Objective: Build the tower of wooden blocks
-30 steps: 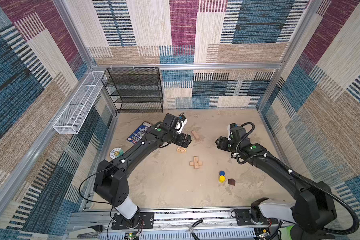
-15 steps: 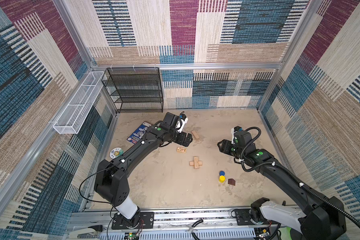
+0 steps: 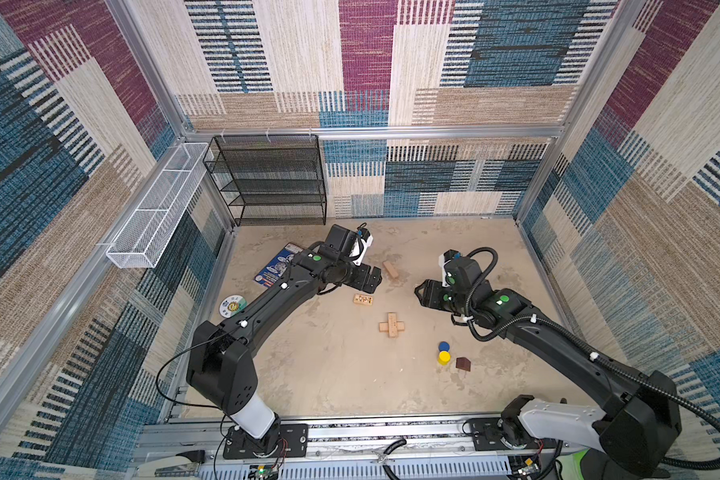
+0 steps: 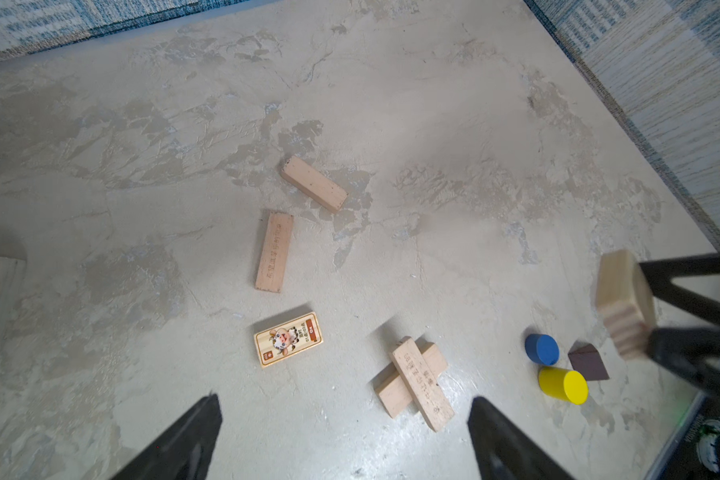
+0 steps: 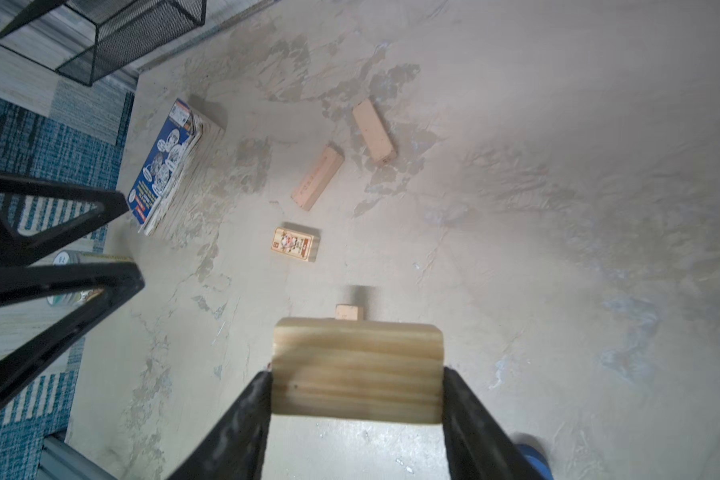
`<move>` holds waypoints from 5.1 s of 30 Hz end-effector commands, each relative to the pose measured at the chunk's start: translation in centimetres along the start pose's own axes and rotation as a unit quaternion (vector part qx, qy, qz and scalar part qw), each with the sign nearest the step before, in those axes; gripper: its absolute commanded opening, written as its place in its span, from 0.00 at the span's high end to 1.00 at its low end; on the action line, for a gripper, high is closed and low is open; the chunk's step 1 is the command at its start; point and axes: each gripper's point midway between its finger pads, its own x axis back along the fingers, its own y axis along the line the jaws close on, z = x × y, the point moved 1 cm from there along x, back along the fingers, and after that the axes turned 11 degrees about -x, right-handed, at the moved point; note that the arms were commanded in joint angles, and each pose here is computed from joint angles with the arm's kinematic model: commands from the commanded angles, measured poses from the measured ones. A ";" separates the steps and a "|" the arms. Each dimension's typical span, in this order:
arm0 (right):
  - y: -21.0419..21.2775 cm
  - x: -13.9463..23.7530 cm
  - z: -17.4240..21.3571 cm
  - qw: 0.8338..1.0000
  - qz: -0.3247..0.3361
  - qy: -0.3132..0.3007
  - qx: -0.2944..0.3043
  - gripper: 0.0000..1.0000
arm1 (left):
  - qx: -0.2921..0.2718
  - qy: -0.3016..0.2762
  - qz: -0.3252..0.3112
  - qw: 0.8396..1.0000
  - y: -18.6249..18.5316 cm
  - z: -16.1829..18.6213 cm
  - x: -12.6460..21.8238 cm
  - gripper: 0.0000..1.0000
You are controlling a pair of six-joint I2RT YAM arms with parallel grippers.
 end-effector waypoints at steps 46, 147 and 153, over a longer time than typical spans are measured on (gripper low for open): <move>0.7 -10.7 9.0 0.985 0.157 0.021 0.067 0.89 | -0.032 0.013 -0.118 0.992 2.1 5.5 6.1 0.02; 0.5 -11.5 9.1 0.979 0.182 0.028 0.084 0.76 | -0.030 0.004 -0.109 0.994 1.7 5.2 6.6 0.02; 0.5 -11.4 8.8 0.979 0.183 0.024 0.086 0.74 | -0.028 0.004 -0.109 0.994 1.7 5.3 6.6 0.02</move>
